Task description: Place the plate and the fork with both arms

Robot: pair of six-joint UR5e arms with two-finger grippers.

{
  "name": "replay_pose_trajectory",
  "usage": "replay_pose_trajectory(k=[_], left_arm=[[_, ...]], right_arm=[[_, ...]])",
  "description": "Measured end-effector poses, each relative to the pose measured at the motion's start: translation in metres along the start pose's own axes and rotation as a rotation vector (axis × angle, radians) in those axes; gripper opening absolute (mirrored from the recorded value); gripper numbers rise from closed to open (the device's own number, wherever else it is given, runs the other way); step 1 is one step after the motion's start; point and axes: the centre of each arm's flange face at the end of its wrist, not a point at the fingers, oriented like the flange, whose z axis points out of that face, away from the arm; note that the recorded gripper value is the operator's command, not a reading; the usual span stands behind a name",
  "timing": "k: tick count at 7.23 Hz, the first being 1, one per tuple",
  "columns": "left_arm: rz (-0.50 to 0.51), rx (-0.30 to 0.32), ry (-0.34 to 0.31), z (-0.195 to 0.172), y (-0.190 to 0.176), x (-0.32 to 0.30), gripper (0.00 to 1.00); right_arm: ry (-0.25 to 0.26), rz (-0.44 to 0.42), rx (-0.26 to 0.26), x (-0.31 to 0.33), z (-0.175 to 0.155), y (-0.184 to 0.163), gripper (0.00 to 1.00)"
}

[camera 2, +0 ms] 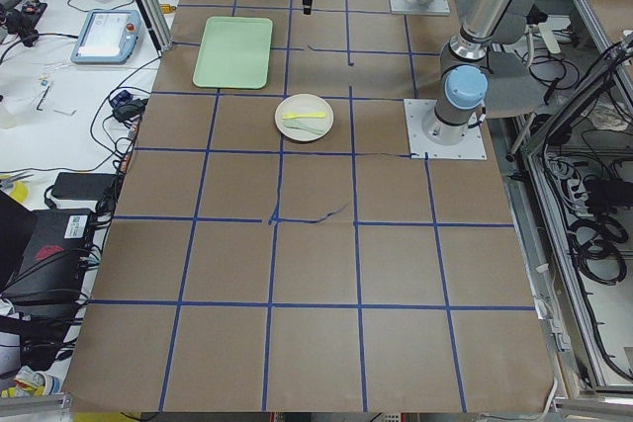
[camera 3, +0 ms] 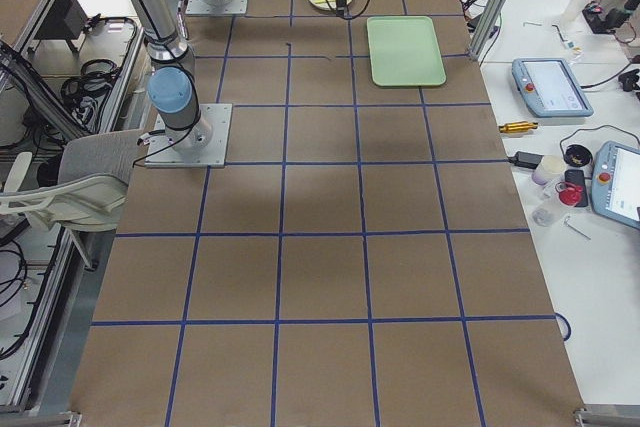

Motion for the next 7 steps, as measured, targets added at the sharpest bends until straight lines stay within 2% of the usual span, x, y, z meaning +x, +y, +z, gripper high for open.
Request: replay_pose_trajectory(k=[7], left_arm=[[0.000,-0.003,0.004,0.0000,0.0013,0.0012,1.00]], right_arm=[[0.004,-0.002,0.002,-0.0001,-0.0011,-0.0001,1.00]])
